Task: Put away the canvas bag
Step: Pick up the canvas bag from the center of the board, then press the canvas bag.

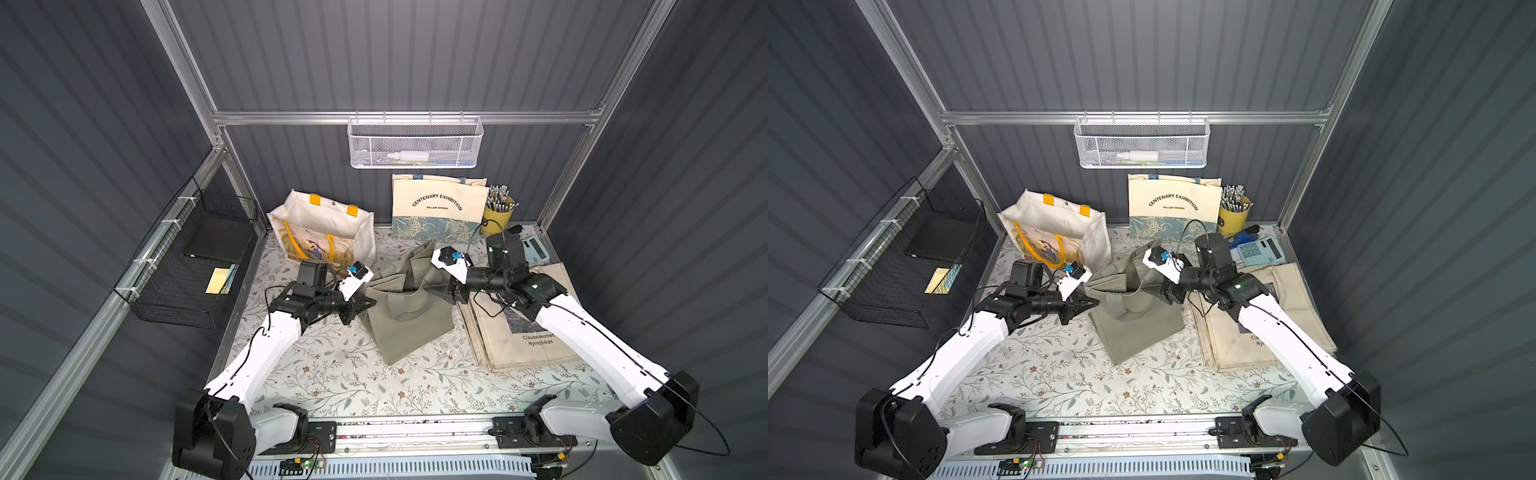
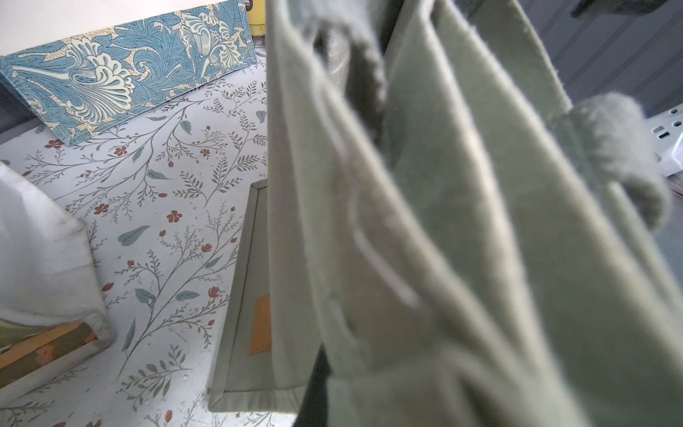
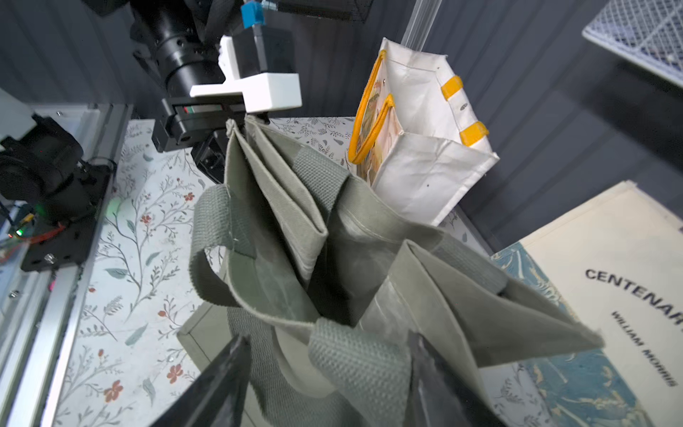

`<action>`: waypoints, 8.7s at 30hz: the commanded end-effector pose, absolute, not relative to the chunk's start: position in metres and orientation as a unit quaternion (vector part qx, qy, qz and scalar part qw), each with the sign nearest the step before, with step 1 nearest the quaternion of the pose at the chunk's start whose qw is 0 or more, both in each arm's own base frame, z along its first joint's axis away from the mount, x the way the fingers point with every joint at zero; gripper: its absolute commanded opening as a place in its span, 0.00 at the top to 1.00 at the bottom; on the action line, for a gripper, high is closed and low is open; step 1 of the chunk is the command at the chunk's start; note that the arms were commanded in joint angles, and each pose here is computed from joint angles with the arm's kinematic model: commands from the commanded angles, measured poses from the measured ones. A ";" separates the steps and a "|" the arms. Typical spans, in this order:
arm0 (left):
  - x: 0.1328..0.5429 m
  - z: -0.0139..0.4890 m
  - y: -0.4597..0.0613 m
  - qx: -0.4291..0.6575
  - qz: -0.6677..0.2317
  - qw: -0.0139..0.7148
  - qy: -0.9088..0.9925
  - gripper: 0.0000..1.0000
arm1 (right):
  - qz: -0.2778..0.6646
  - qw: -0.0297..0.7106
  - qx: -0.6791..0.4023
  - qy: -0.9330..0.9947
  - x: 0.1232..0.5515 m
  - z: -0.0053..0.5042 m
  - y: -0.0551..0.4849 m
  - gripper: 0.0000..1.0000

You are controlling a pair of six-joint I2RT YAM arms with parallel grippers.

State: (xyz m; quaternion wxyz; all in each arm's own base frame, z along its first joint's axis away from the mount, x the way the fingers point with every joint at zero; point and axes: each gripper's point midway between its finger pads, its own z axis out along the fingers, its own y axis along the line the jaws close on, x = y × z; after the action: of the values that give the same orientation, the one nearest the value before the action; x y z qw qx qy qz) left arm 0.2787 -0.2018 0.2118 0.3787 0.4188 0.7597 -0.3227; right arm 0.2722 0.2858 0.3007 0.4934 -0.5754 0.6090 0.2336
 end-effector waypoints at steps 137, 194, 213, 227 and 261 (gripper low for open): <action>0.243 0.353 -0.246 0.586 -0.306 0.496 0.563 1.00 | 0.326 0.482 -0.485 0.652 0.272 0.305 0.219 0.20; 0.290 0.434 -0.231 0.494 -0.363 0.603 0.511 1.00 | 0.502 0.298 -0.457 0.671 0.238 0.185 0.247 0.44; 0.288 0.444 -0.233 0.486 -0.396 0.590 0.509 1.00 | 0.400 0.427 -0.431 0.687 0.272 0.202 0.264 0.01; 0.283 0.469 -0.231 0.480 -0.417 0.601 0.485 1.00 | 0.395 0.407 -0.449 0.691 0.274 0.175 0.270 0.27; 0.308 0.385 -0.223 0.448 -0.376 0.558 0.588 0.01 | 0.358 0.454 -0.505 0.641 0.234 0.252 0.249 1.00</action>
State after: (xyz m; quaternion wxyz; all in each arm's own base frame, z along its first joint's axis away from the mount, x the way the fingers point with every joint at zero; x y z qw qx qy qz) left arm 0.3134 -0.2267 0.4061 0.5767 0.4473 0.5687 -0.3795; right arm 0.2328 0.2453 0.2108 0.4014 -0.4778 0.6908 0.3653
